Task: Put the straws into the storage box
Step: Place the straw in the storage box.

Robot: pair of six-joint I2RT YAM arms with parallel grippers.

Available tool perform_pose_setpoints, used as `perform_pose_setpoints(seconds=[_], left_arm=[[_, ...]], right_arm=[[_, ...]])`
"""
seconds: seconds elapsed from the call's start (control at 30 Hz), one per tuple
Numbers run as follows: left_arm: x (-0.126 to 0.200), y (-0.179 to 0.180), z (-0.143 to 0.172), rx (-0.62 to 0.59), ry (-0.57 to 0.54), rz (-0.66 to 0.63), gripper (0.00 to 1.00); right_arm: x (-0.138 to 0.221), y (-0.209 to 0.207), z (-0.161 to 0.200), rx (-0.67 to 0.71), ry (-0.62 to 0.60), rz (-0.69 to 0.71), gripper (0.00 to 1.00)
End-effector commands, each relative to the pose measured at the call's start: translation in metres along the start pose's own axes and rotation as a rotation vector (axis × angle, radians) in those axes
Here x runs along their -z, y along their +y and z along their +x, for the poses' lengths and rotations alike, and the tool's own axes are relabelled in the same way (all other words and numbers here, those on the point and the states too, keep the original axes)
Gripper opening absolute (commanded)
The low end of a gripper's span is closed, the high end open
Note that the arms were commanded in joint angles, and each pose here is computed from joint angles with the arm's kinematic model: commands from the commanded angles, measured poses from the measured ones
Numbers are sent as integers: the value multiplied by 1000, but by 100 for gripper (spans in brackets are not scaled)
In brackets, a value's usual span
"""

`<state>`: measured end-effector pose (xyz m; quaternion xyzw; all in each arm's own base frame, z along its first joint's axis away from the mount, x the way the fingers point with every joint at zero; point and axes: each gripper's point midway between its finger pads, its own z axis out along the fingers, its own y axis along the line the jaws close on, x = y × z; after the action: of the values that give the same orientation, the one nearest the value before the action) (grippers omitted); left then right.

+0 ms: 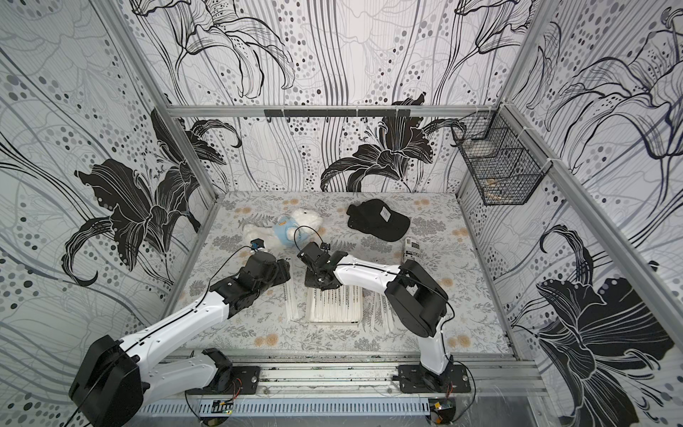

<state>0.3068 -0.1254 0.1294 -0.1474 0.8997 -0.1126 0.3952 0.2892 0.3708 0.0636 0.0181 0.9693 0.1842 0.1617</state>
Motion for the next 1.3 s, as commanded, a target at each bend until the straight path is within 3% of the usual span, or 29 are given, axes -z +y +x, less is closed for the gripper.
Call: perform_pose_setpoints(seconds=[0.0,0.5,0.7,0.93,1.03,1.13,1.27], left_arm=[[-1,1,2,-1,3,12,64],[-3,-2,5,7,13,29,64],[-2,0,7,12,17,28,64],[-1,5,7,17,17,6,64],[-5,16,13,41,47,-16,62],[-10,31,18,100,85,-9,56],[-16,37,25,147,124,27,43]], right_arm=[[-6,11,3,-10,22,-35,3],[-31,-1,14,40,80,35,5],[-28,0,14,43,79,28,15],[-6,11,3,42,46,-11,20],[8,18,-2,50,32,-33,28],[25,17,-4,80,21,-39,33],[61,-1,-20,130,-54,-45,32]])
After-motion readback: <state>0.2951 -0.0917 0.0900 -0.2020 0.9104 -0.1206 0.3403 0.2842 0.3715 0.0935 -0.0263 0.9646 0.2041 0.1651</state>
